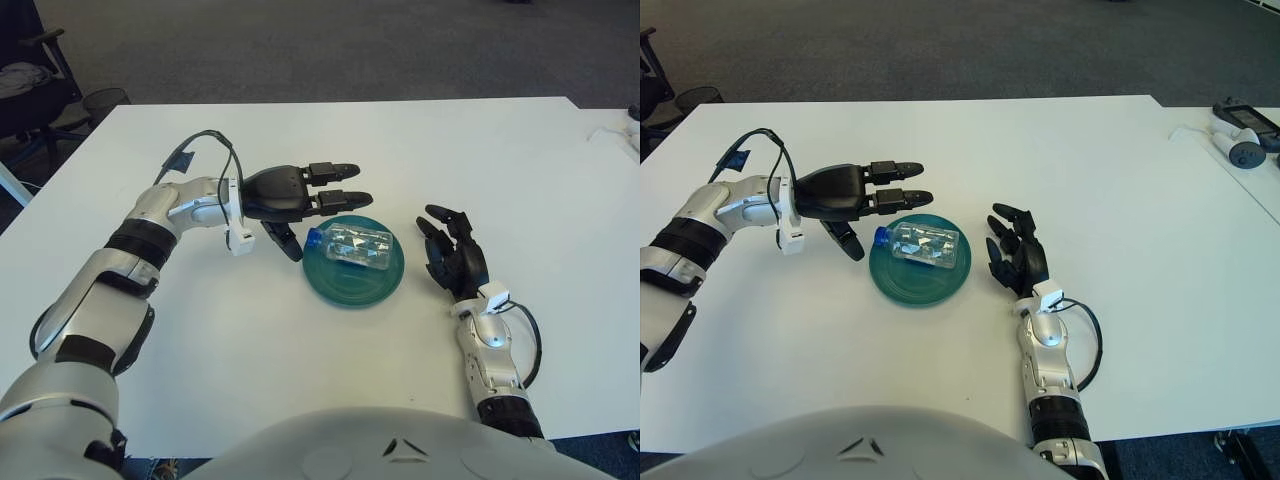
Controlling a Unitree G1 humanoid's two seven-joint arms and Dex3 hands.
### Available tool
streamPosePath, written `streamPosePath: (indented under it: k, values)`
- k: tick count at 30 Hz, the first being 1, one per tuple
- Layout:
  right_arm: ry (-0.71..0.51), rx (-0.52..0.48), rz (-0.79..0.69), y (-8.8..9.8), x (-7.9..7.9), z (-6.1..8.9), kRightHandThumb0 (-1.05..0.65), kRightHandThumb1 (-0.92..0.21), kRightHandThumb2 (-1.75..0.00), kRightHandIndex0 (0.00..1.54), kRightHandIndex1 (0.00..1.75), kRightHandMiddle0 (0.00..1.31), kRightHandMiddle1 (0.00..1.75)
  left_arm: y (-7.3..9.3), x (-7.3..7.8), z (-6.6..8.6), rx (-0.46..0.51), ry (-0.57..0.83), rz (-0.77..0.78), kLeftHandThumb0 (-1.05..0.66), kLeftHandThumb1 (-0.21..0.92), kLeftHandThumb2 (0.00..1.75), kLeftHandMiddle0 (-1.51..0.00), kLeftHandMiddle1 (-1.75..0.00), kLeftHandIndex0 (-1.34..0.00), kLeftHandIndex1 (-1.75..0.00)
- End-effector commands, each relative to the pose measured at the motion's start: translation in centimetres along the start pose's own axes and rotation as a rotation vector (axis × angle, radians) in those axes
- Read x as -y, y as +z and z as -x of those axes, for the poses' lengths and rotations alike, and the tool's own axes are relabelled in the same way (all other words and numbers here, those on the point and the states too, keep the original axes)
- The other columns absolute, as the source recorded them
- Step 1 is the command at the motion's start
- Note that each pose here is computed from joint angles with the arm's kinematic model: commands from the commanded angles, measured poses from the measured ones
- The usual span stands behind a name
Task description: Put the bottle into the plate.
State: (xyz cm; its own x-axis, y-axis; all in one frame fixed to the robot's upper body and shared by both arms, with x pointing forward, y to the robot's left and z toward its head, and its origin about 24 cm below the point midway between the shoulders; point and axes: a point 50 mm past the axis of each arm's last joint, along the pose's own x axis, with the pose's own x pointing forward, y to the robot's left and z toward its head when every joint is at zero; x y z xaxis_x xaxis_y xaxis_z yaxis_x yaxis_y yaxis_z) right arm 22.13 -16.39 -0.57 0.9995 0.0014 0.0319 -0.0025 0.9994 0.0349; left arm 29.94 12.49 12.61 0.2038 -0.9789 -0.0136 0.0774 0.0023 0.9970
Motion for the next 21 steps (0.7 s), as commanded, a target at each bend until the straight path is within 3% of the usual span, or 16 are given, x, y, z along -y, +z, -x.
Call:
streamPosePath:
  k: [1,5,8,11,14,17,21]
  values:
    - [-0.027,-0.242,-0.014,-4.2,0.3,2.9,-0.67,-0.92,-0.5,0.36,0.18,0.0,0.97,-1.1,-1.5,0.7,-0.063,0.127,0.066,-0.88,0.9,0.15,0.0,0.0,0.0,-0.17]
    - [-0.024,-0.251,-0.013,-4.3,0.2,2.9,-0.67,-0.92,-0.5,0.35,0.17,0.0,0.95,-1.7,-2.2,1.0,-0.103,0.378,0.259,-0.81,0.87,0.16,0.0,0.0,0.0,-0.32]
    - [-0.022,-0.256,-0.013,-4.3,0.2,2.9,-0.68,-0.92,-0.51,0.35,0.17,0.0,0.95,-1.9,-2.2,1.2,-0.121,0.563,0.404,-0.85,0.91,0.29,-0.08,-0.03,0.0,-0.45]
    - [-0.023,-0.262,-0.015,-4.4,0.2,2.9,-0.68,-0.92,-0.51,0.35,0.17,0.0,0.94,-3.2,-1.7,2.8,-0.247,0.829,0.534,-0.88,0.92,0.47,-0.18,-0.07,0.0,-0.61]
    - [-0.025,-0.266,-0.018,-4.5,0.2,2.9,-0.67,-0.92,-0.5,0.35,0.17,0.0,0.94,-3.7,-1.4,3.1,-0.301,0.963,0.613,-0.88,0.92,0.57,-0.28,-0.1,0.0,-0.88]
    - [-0.027,-0.267,-0.023,-4.5,0.2,2.9,-0.66,-0.92,-0.49,0.35,0.17,0.0,0.95,-4.5,-0.6,3.4,-0.393,1.135,0.701,-0.86,0.92,0.66,-0.34,-0.12,-0.01,-1.01]
    - [-0.028,-0.267,-0.023,-4.4,0.2,3.0,-0.65,-0.92,-0.48,0.36,0.17,0.0,0.95,-5.2,0.7,4.0,-0.518,1.258,0.789,-0.85,0.92,0.78,-0.4,-0.15,-0.04,-1.1]
